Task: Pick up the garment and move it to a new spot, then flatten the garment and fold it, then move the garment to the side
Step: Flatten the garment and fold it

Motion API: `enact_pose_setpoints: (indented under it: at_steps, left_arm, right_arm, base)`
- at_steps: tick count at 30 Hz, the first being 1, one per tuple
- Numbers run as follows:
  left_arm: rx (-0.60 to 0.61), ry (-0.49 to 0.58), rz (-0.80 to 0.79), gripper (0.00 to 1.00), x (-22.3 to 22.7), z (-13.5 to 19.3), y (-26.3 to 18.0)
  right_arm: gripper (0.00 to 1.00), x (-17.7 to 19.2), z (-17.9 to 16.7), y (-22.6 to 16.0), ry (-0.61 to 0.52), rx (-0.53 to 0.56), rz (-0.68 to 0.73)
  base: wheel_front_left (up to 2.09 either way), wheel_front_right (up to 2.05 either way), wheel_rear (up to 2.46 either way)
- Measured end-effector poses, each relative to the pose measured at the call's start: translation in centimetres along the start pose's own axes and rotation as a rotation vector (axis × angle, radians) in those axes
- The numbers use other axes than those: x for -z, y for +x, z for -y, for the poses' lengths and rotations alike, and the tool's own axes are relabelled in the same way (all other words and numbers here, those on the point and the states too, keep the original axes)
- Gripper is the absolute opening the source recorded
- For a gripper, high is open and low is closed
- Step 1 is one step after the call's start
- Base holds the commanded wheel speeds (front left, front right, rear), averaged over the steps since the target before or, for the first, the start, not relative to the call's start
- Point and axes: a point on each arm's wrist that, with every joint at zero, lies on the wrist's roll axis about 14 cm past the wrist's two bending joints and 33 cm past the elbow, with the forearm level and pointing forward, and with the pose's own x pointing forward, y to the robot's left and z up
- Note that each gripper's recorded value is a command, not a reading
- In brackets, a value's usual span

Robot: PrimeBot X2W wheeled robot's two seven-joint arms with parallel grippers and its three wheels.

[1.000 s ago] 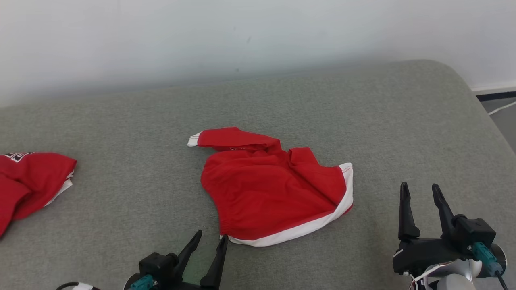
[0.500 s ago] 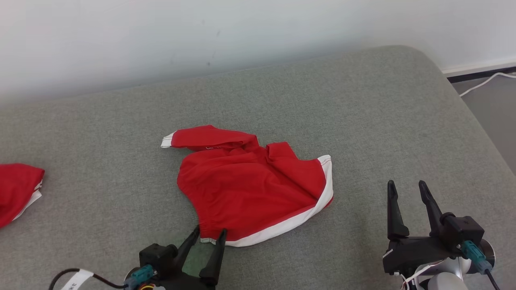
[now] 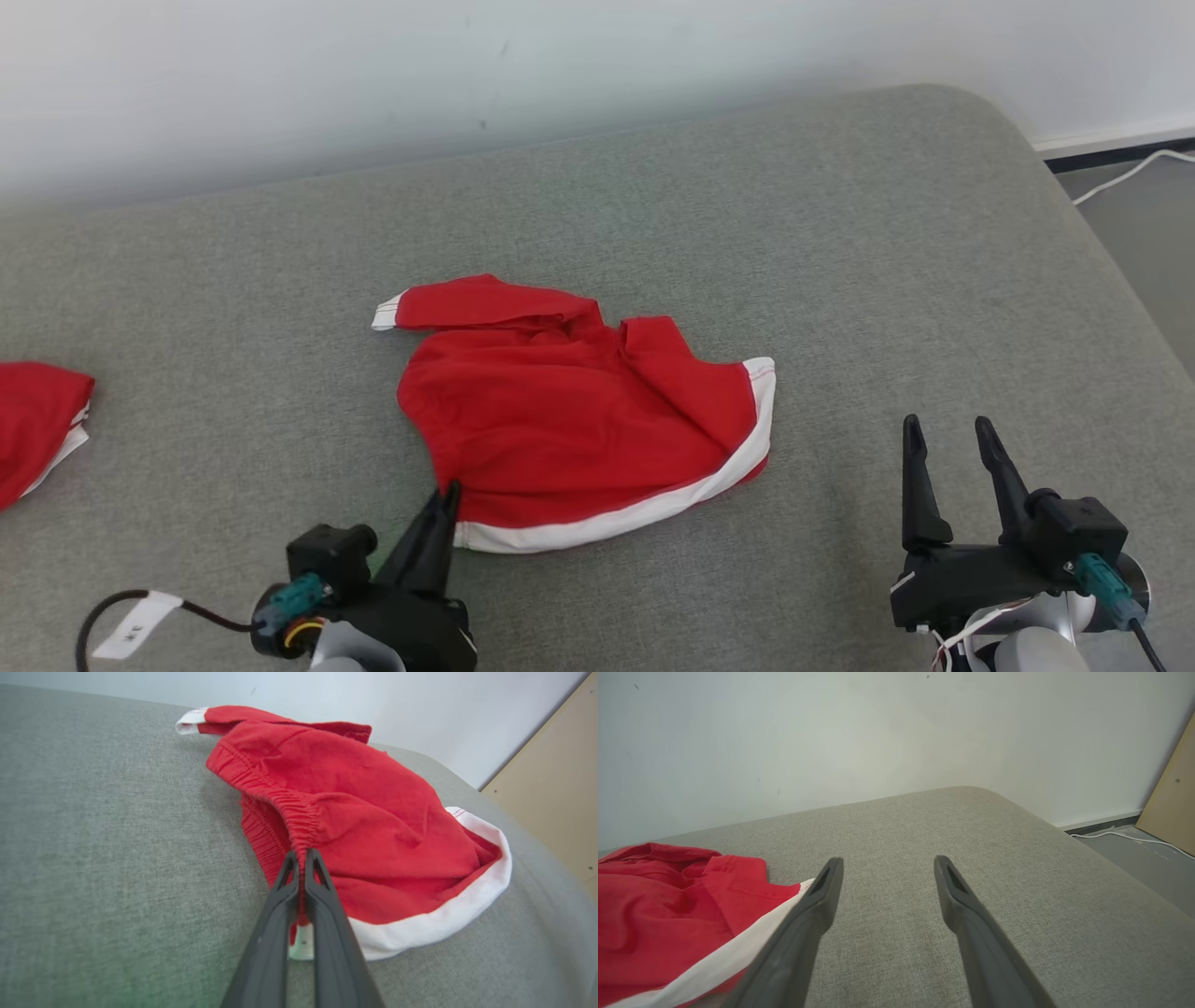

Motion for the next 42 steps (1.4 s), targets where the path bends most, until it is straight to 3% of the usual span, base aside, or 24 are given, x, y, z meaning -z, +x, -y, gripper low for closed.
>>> enact_pose_setpoints:
  at_steps: [18, 25, 26, 27, 28, 37, 42]
  left_arm:
    - [-0.346, 0.091, 0.095, 0.0, -4.0, -11.1, -3.6]
    - [-0.411, 0.123, 0.106, 0.0, -5.0, -13.4, -4.6]
    - [-0.414, 0.124, 0.105, 0.14, -5.0, -13.4, -4.7]
    - [-0.418, 0.125, 0.108, 0.51, -5.2, -13.5, -4.8]
    - [-0.422, 0.122, 0.112, 1.0, -5.3, -13.5, -4.9]
    - [-0.449, 0.124, 0.108, 1.0, -4.8, -13.3, -8.0]
    - [-0.47, 0.101, 0.121, 1.0, -4.5, -13.0, -10.4]
  right_arm:
    - [1.0, 0.7, -2.9, 2.0, 0.018, -0.081, -0.012]
    - [1.0, 0.6, -3.2, 2.0, 0.02, -0.089, -0.01]
    - [1.0, 0.6, -3.2, 1.9, 0.02, -0.089, -0.011]
    - [1.0, 0.6, -3.1, 1.9, 0.021, -0.088, -0.01]
    - [1.0, 0.5, -3.1, 1.8, 0.021, -0.087, -0.009]
    - [1.0, 1.7, -4.8, 0.7, 0.031, -0.144, -0.052]
    - [1.0, 3.2, -8.0, 0.0, 0.035, -0.257, -0.105]
  base:
    - [0.0, 0.0, 0.0]
    - [0.0, 0.0, 0.0]
    - [0.0, 0.0, 0.0]
    - [0.0, 0.0, 0.0]
    - [0.0, 0.0, 0.0]
    - [0.0, 0.0, 0.0]
    - [0.0, 0.0, 0.0]
